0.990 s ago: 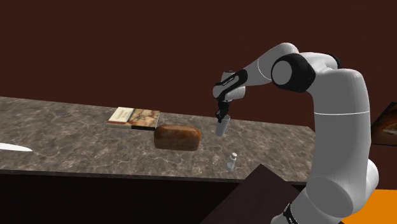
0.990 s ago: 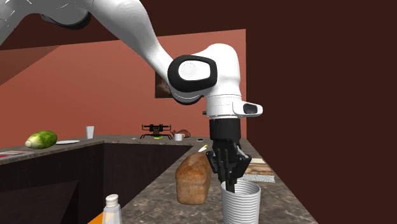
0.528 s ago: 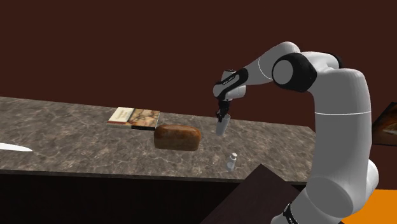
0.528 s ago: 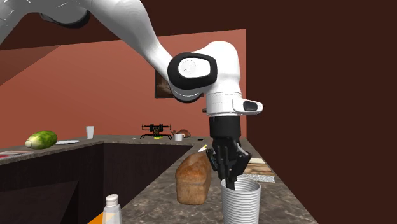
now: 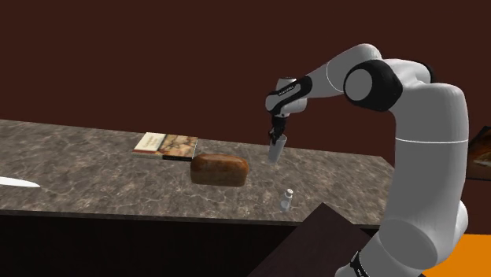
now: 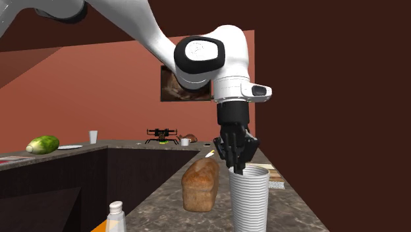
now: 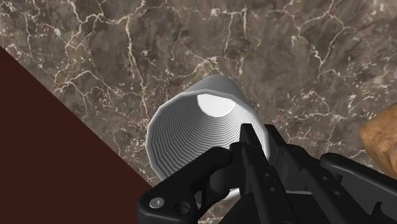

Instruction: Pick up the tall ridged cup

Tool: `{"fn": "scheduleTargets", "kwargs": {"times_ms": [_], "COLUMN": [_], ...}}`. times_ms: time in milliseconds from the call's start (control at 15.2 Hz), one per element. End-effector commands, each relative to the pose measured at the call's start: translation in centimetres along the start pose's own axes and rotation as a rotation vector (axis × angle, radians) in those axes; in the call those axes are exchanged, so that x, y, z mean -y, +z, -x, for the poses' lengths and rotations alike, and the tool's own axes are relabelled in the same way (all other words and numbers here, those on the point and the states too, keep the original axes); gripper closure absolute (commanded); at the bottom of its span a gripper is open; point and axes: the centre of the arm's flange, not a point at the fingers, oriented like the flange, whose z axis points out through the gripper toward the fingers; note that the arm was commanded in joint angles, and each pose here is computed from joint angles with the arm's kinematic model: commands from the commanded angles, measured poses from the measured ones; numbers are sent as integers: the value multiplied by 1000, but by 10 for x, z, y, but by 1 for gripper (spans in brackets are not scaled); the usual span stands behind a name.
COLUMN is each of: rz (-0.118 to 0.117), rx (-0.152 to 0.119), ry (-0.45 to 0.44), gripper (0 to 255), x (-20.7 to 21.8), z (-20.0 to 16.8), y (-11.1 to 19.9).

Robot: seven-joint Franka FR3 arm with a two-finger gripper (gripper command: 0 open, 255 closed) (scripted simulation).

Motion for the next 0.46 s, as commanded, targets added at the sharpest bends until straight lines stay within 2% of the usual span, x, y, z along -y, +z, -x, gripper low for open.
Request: {"fn": "scheduleTargets", "kwargs": {"times_ms": [0,264,396], "rz": [0,0,0], "rx": [0,0,0], "ry": [0,0,0], "gripper": [255,255,255], "x": [-1,-3,-3], "z": [1,1,2], "y": [-10,-31,-32]}}
